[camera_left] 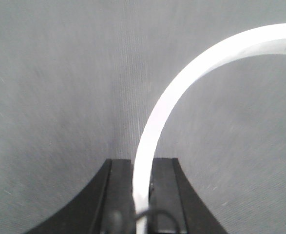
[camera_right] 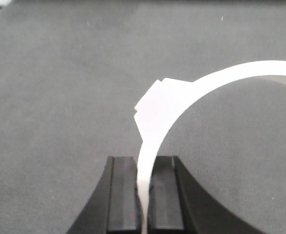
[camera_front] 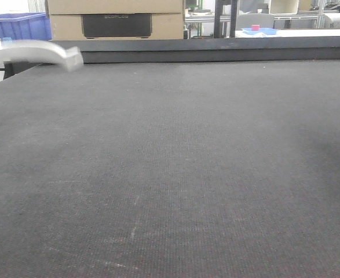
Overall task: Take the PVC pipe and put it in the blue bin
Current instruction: 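Lift the white pipe off the table with both grippers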
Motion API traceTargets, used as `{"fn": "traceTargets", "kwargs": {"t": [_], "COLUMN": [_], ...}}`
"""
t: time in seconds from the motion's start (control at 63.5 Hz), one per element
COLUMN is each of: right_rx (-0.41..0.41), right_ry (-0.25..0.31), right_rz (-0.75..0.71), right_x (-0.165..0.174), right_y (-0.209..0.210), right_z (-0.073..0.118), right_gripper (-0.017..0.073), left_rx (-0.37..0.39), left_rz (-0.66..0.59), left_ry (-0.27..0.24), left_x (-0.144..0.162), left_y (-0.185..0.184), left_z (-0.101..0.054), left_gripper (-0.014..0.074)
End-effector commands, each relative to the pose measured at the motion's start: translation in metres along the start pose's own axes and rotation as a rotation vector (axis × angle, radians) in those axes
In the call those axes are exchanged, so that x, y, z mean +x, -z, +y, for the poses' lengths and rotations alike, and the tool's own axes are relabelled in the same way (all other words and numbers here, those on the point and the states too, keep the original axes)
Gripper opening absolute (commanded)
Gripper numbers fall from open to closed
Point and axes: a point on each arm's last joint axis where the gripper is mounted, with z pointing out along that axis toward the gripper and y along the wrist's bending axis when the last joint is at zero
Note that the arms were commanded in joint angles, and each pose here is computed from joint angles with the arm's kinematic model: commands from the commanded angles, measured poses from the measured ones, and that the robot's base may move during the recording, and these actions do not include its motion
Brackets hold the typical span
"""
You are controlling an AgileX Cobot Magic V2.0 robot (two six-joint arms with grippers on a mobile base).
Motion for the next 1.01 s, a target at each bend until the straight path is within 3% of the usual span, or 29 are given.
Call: {"fn": "traceTargets", "kwargs": {"t": [0.0,0.283,0.709,0.992], "right_rx": [-0.004,-0.014,0.053,0.155], "right_ry": [0.026,0.052,0.141,0.215], "right_rz": [-0.062,-0.21,-0.301,-0.281], "right_x": [-0.004,-0.001,0.037,0.053], "right_y": [0.013,0.062,0.103,0.111], "right_z": [0.002,0.009,0.006,-0.002], "right_gripper": [-0.0167,-0.0167,-0.0155,-0.0155], "left_rx": [-0.001,-0.01,-0.024,-0.205], "left_rz": [-0.079,-0.253,-0.429,-0.391], "left_ry": [0.013,0.031,0.052,0.056], "left_x": [-0.009,-0.003,0.062,0.091], "left_y": [0.029,0.111,0.185,0.201], "left_z": [0.0,-0.002,-0.01,0.004], "left_gripper": [-0.0111,-0.0111,-0.0111,-0.0111]}}
